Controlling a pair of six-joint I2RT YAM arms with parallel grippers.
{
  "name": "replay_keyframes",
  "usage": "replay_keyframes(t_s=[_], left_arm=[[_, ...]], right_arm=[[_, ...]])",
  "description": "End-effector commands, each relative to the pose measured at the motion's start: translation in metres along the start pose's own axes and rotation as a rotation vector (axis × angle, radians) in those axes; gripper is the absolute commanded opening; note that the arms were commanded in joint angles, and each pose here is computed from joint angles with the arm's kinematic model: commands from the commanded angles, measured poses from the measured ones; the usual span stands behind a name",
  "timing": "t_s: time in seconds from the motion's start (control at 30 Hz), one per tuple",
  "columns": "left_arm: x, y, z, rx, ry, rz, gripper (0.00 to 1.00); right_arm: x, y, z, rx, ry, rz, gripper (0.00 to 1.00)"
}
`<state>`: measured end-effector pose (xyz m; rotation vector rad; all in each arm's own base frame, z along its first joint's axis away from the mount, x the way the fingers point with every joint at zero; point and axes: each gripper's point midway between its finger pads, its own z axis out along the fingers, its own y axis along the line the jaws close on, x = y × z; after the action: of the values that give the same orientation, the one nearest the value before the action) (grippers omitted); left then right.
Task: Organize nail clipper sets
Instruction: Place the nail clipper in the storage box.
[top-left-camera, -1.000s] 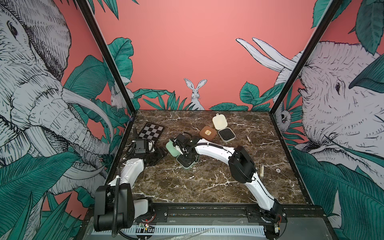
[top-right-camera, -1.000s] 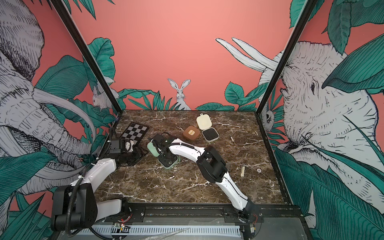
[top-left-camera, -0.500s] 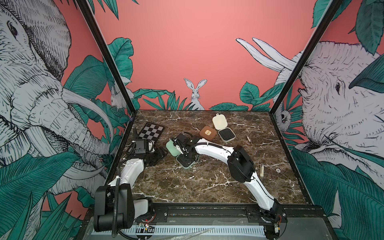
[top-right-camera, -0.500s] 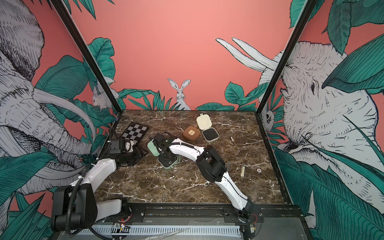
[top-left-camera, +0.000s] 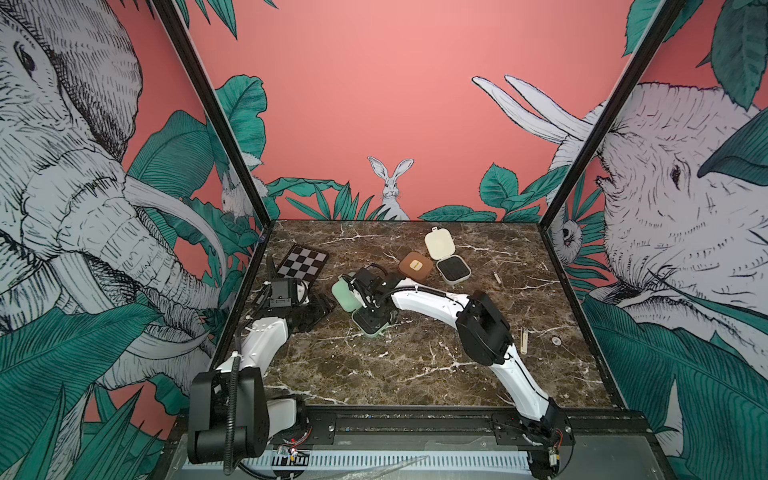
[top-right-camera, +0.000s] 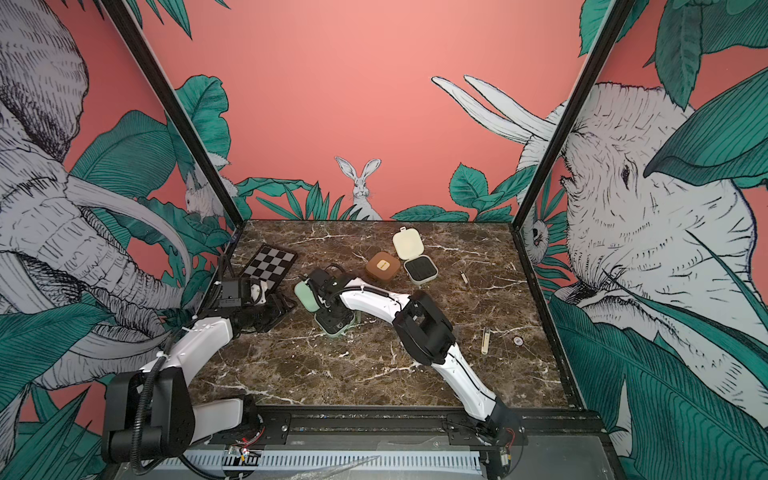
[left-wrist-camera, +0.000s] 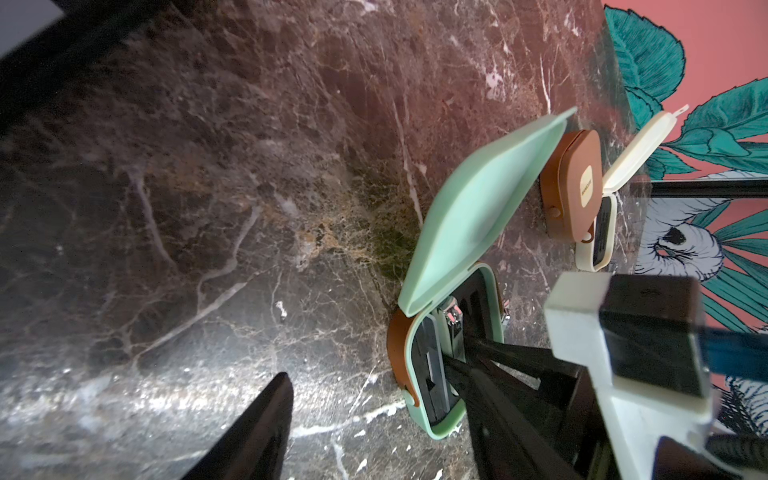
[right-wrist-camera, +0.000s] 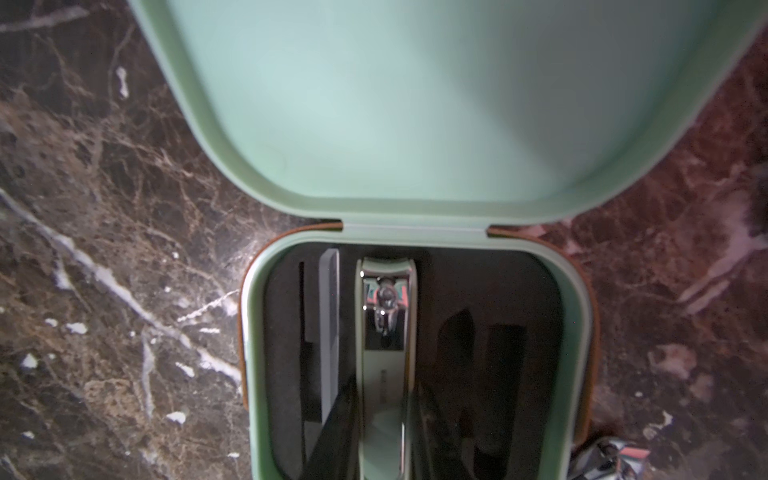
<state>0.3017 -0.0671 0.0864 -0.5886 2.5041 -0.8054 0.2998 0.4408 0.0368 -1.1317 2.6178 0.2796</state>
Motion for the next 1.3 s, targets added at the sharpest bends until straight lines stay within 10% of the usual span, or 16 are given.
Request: replay_keyframes(t_s=[0.0,1.03,1.27], left_arm=[[0.002,-0.002,-0.004,0.009,-0.009,0.01,0.68],[0.005,0.002,-0.001,0.006,-0.004,0.007,0.68],[0.004,0.0,-0.002,0.009,-0.006,0.006,0.68]], right_arm=[[0.005,-0.009,-0.007,0.044,0.007,0.028,0.03],[0.028,-0.002,0.031,0.038,0.119,0.062,0.01],[0.018,-0.005,0.011,0.046,0.071,0.066,0.18]])
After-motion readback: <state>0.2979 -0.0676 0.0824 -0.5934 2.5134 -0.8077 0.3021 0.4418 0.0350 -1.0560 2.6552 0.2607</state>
